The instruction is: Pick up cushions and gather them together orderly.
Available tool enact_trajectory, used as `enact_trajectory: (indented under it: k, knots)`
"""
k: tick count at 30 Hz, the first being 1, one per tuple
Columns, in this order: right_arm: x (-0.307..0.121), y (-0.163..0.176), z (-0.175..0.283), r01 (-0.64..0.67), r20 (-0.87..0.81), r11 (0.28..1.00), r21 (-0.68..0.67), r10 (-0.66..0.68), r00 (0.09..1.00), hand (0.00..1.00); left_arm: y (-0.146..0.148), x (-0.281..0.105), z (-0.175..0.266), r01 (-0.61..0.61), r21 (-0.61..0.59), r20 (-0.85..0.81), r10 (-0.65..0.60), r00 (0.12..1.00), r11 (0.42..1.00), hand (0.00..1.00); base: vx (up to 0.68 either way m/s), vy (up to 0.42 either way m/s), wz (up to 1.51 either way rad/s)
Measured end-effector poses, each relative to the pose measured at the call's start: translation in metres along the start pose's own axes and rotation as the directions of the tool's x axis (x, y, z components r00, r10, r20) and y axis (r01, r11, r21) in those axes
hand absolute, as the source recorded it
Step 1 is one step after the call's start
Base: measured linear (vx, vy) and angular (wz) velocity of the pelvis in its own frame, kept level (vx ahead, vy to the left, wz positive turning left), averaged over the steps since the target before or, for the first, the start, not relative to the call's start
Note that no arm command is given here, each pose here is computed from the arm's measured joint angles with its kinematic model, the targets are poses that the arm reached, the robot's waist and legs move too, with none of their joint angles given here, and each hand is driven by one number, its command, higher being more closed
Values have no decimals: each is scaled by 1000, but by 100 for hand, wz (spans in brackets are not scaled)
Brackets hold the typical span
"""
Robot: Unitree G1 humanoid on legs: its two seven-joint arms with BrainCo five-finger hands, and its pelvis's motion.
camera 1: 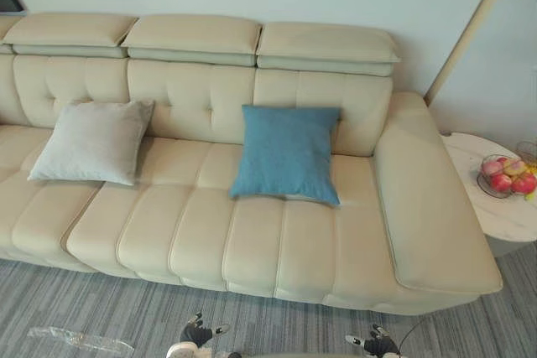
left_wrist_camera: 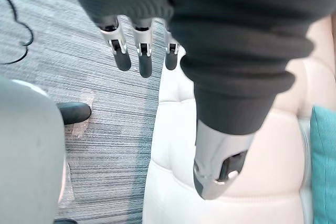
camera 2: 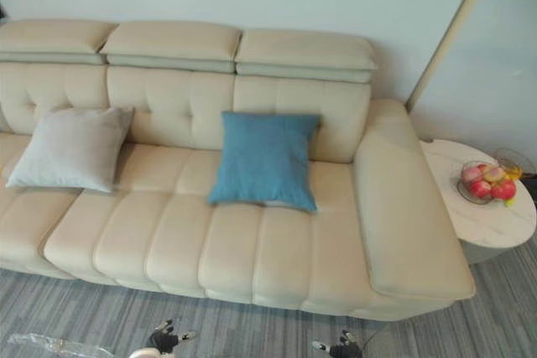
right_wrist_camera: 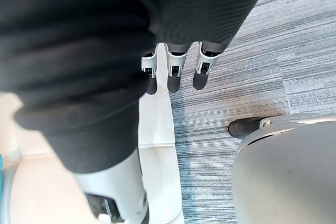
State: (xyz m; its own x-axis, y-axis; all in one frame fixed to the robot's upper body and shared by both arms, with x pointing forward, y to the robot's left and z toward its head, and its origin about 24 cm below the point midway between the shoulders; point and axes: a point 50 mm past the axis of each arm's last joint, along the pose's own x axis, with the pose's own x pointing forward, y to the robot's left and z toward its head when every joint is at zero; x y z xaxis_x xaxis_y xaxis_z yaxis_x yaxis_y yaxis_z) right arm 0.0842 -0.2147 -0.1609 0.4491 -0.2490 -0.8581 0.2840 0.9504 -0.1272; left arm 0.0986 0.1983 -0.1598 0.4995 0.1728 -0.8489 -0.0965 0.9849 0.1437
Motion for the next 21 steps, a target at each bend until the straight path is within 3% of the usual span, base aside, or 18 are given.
enact_trajectory:
  k: [8,14,21]
  knots:
    - [0,-2,0,-10,-3,997,-79,10,1000,0,-1,2,4,20,23,3,-20,1000,1000,0,-74,7,-70]
    - [6,11,25,-54,65,981,-185,67,996,0,-2,5,13,18,35,24,-19,1000,999,0,-56,-56,-161]
    - [7,5,33,-41,87,964,-262,66,994,0,0,4,14,15,44,28,-16,999,999,0,35,-143,-113]
